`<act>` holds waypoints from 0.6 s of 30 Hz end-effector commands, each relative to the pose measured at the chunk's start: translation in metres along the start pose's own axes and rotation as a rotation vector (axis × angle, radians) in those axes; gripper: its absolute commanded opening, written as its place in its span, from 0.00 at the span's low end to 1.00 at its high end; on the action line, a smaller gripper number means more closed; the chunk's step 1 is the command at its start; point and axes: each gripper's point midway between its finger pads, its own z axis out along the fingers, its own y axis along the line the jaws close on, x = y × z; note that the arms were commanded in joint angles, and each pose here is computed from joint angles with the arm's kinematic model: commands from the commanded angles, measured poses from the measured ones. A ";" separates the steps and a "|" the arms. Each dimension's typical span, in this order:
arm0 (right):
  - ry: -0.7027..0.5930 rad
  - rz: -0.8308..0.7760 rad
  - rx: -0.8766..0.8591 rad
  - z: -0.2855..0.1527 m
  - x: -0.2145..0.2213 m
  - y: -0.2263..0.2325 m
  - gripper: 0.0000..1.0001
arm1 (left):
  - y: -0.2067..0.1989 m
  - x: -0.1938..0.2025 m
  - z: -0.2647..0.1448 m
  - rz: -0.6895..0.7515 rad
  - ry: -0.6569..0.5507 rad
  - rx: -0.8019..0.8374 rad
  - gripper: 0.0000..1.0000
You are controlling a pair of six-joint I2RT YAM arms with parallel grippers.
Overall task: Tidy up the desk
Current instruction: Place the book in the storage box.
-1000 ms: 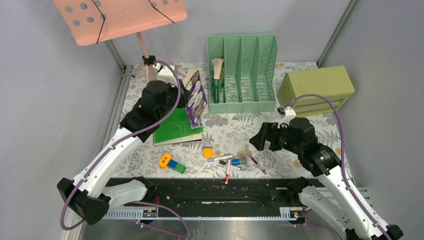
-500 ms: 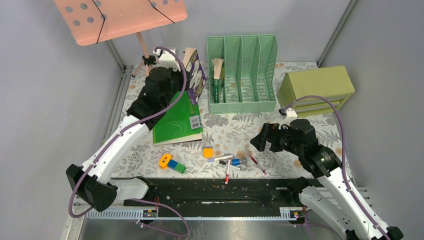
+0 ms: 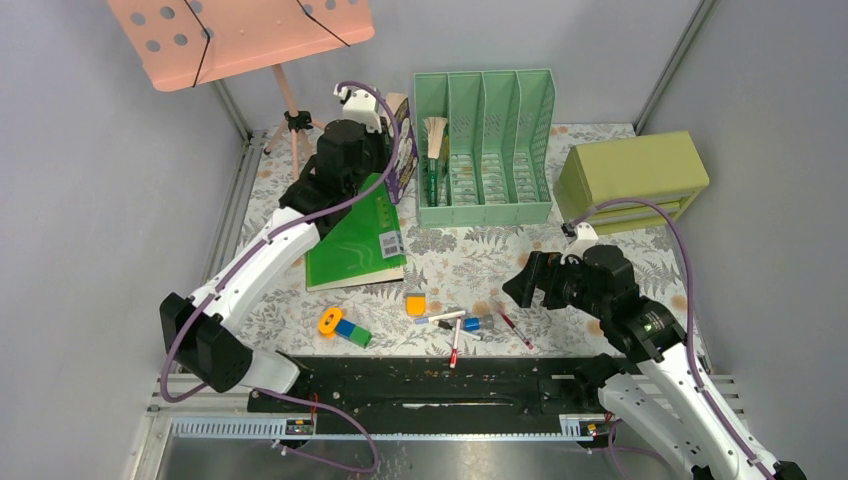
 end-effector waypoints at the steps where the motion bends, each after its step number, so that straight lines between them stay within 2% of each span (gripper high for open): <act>1: -0.023 0.011 0.019 0.001 -0.003 -0.004 0.99 | -0.014 -0.079 -0.005 -0.071 -0.228 0.056 0.00; 13: -0.017 0.014 0.047 0.002 0.002 -0.011 0.99 | -0.033 -0.067 0.008 -0.185 -0.188 0.129 0.00; 18: -0.020 0.008 0.064 0.000 0.004 -0.015 0.99 | -0.043 -0.074 0.010 -0.219 -0.213 0.181 0.00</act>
